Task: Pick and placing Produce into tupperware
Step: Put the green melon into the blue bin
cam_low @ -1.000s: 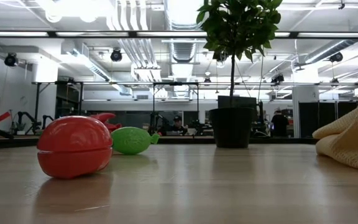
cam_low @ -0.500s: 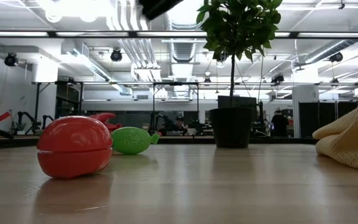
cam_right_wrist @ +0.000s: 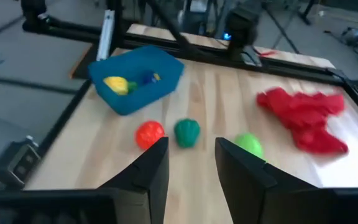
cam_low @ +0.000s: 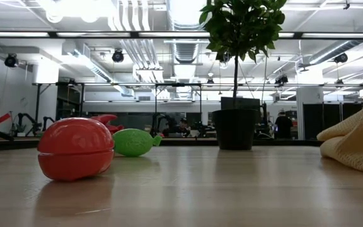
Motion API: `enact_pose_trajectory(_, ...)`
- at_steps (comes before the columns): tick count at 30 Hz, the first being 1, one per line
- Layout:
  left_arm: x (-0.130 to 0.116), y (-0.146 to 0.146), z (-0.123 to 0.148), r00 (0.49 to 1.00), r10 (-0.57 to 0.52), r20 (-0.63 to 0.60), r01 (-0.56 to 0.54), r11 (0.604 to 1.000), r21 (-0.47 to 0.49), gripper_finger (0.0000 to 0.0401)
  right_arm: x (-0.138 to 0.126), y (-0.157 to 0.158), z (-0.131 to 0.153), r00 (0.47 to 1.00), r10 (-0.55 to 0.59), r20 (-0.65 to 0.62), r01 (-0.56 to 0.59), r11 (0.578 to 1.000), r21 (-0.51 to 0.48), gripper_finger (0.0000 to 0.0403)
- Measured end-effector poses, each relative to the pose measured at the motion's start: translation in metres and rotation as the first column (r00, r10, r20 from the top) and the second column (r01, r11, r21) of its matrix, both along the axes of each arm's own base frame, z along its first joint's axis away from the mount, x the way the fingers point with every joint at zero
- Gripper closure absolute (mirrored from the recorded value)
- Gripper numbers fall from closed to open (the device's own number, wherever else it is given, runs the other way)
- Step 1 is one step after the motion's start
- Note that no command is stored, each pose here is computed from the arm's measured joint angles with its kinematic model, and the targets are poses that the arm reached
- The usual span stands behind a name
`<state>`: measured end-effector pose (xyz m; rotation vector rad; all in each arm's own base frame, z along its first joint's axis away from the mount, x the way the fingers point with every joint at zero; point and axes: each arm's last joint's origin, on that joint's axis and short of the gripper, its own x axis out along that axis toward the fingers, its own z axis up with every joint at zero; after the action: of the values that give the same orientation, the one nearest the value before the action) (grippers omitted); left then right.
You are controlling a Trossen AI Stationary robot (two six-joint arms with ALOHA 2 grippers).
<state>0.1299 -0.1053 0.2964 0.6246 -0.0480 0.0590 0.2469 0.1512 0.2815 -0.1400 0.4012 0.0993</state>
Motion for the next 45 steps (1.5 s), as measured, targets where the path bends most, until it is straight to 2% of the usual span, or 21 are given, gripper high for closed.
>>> enact_pose_trajectory(5,0.0,0.0,0.001,1.0,0.0,0.01,0.0,1.0,-0.012,0.0292,-0.045,-0.037,-0.045,0.986,-0.016,0.168,0.003,0.997,0.08,0.028)
enact_pose_trajectory(11,0.0,0.0,0.004,0.999,0.001,0.032,0.0,0.999,-0.033,0.0292,-0.086,-0.063,-0.08,0.928,0.007,0.373,-0.03,0.998,0.057,0.0284)
enact_pose_trajectory(15,0.0,0.0,0.003,1.0,0.005,0.028,-0.006,0.999,0.039,0.0292,-0.104,-0.075,-0.093,0.896,0.012,0.445,-0.031,0.999,0.034,0.0287)
enact_pose_trajectory(18,0.0,0.0,0.0,1.0,0.006,0.023,-0.007,0.999,0.043,0.0292,-0.114,-0.082,-0.095,0.876,0.01,0.482,-0.03,0.999,0.035,0.0286)
enact_pose_trajectory(21,0.003,0.002,0.003,0.998,0.027,0.058,-0.028,1.0,0.005,0.0292,-0.122,-0.088,-0.093,0.851,-0.011,0.526,-0.011,0.999,0.04,0.0288)
enact_pose_trajectory(25,0.014,0.011,0.005,0.988,0.123,0.089,-0.119,0.992,-0.051,0.0292,-0.13,-0.094,-0.085,0.81,-0.063,0.583,0.046,0.998,0.045,0.0289)
enact_pose_trajectory(33,0.034,0.046,0.002,0.923,0.378,0.076,-0.361,0.916,-0.176,0.0292,-0.133,-0.096,-0.07,0.766,-0.067,0.639,0.065,0.998,0.027,0.0291)
enact_pose_trajectory(36,0.041,0.058,-0.002,0.898,0.438,0.048,-0.425,0.889,-0.169,0.0292,-0.132,-0.096,-0.065,0.766,-0.06,0.64,0.069,0.998,0.011,0.0289)
enact_pose_trajectory(39,0.051,0.065,-0.011,0.891,0.454,0.0,-0.45,0.883,-0.131,0.0292,-0.131,-0.095,-0.065,0.776,-0.054,0.629,0.07,0.998,0.0,0.0286)
enact_pose_trajectory(45,0.075,0.077,-0.018,0.912,0.404,-0.071,-0.41,0.887,-0.213,0.0285,-0.131,-0.095,-0.066,0.787,-0.045,0.616,0.083,0.996,-0.034,0.0285)
